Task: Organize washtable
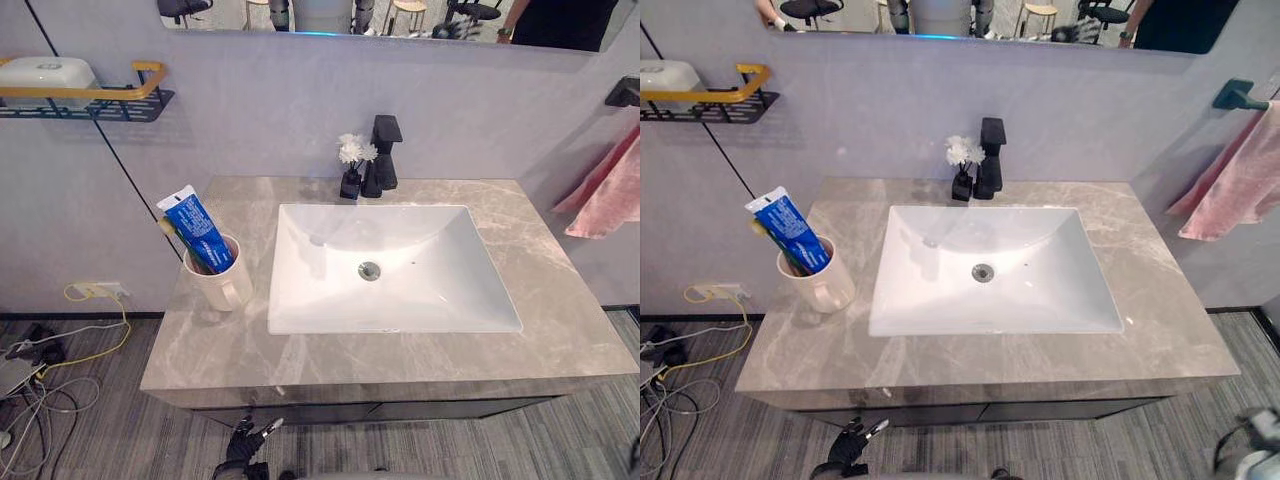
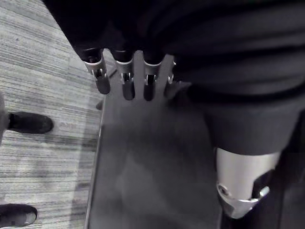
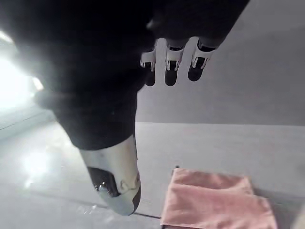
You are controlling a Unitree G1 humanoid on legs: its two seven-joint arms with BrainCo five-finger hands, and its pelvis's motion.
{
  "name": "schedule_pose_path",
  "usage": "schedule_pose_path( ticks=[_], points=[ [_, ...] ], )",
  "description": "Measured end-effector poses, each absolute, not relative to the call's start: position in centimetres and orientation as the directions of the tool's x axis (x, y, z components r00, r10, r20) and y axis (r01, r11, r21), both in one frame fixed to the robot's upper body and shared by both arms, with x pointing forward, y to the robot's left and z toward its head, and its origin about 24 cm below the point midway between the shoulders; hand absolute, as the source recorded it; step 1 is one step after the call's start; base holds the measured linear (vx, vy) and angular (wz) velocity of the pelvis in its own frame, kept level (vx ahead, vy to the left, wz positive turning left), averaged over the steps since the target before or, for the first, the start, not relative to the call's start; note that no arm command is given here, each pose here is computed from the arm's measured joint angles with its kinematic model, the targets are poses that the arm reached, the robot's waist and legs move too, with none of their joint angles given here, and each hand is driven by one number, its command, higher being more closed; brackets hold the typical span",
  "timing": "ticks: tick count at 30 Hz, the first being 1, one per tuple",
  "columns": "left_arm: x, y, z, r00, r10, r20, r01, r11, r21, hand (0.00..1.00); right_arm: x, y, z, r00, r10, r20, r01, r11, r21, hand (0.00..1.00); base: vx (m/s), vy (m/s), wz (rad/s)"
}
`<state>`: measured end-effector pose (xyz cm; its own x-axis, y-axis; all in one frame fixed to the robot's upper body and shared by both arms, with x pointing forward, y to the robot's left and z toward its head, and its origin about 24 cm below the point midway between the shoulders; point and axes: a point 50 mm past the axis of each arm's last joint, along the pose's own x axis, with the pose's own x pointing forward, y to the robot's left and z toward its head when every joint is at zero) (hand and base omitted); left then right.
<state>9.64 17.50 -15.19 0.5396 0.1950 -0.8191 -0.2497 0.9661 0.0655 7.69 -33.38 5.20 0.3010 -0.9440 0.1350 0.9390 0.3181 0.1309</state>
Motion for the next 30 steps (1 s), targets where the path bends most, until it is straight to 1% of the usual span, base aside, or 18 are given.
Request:
schedule_pose_path(
  ticks=[2, 5, 7, 8, 10, 12, 13, 16, 20, 22, 23, 28, 30],
  points=[
    [9.5, 17.5, -15.2, 0.527, 0.205, -0.825, -0.267, 0.961, 0.068, 0.0, 8.0, -33.0, 3.8, 0.316, -0.946, 0.068, 0.937, 0.322, 0.132, 0.0, -0.06, 0.016, -0.16],
    [9.5, 17.6, -15.3, 0.516, 0.215, -0.829, -0.288, 0.955, 0.069, 0.0, 8.0, -32.2, 0.2, 0.332, -0.938, -0.096, 0.94, 0.321, 0.112, 0.0, -0.01, -0.003, -0.1],
    [9.4, 17.5, -15.3, 0.509, 0.225, -0.831, -0.295, 0.952, 0.077, 0.0, 7.9, -31.1, -2.9, 0.342, -0.907, -0.245, 0.94, 0.329, 0.096, 0.0, 0.0, -0.007, -0.06],
    [9.4, 17.5, -15.3, 0.508, 0.225, -0.832, -0.297, 0.952, 0.076, 0.0, 7.8, -30.8, -3.7, 0.342, -0.897, -0.28, 0.939, 0.331, 0.088, 0.0, 0.02, -0.007, -0.04],
    [9.4, 17.4, -15.4, 0.504, 0.222, -0.835, -0.288, 0.954, 0.08, 0.0, 7.5, -29.3, -6.5, 0.358, -0.839, -0.41, 0.928, 0.367, 0.061, 0.0, 0.03, -0.005, -0.04],
    [9.4, 17.4, -15.4, 0.505, 0.219, -0.835, -0.273, 0.958, 0.087, 0.0, 7.3, -28.2, -8.1, 0.375, -0.789, -0.486, 0.912, 0.409, 0.04, 0.0, 0.01, -0.005, -0.05],
    [9.5, 17.2, -15.3, 0.509, 0.212, -0.834, -0.262, 0.961, 0.085, 0.0, 6.8, -27.1, -9.5, 0.387, -0.733, -0.559, 0.892, 0.452, 0.025, 0.0, 0.0, -0.005, -0.05],
    [9.8, 17.0, -15.3, 0.521, 0.197, -0.831, -0.231, 0.969, 0.084, 0.0, 5.9, -25.6, -11.5, 0.396, -0.639, -0.659, 0.859, 0.512, 0.019, 0.0, 0.0, -0.005, 0.01],
    [9.8, 17.1, -15.5, 0.512, 0.193, -0.837, -0.216, 0.972, 0.092, 0.0, 4.9, -24.4, -12.9, 0.388, -0.562, -0.73, 0.837, 0.546, 0.025, 0.0, 0.01, -0.016, 0.07],
    [9.7, 17.2, -15.6, 0.518, 0.178, -0.837, -0.171, 0.98, 0.103, 0.0, 3.8, -23.0, -14.3, 0.358, -0.482, -0.8, 0.819, 0.574, 0.02, 0.0, 0.02, -0.035, 0.17],
    [9.7, 17.2, -15.6, 0.519, 0.174, -0.837, -0.166, 0.981, 0.101, 0.0, 3.6, -22.8, -14.5, 0.353, -0.471, -0.808, 0.816, 0.577, 0.021, 0.0, 0.02, -0.036, 0.2],
    [10.2, 17.2, -15.7, 0.527, 0.147, -0.837, -0.115, 0.988, 0.102, 0.0, 2.8, -20.5, -16.0, 0.325, -0.337, -0.884, 0.743, 0.669, 0.018, 0.0, 0.03, -0.041, 0.22],
    [10.4, 17.1, -15.7, 0.527, 0.144, -0.837, -0.101, 0.989, 0.106, 0.0, 3.3, -20.3, -16.1, 0.332, -0.315, -0.889, 0.73, 0.683, 0.03, 0.0, 0.0, -0.029, 0.21]
  ],
)
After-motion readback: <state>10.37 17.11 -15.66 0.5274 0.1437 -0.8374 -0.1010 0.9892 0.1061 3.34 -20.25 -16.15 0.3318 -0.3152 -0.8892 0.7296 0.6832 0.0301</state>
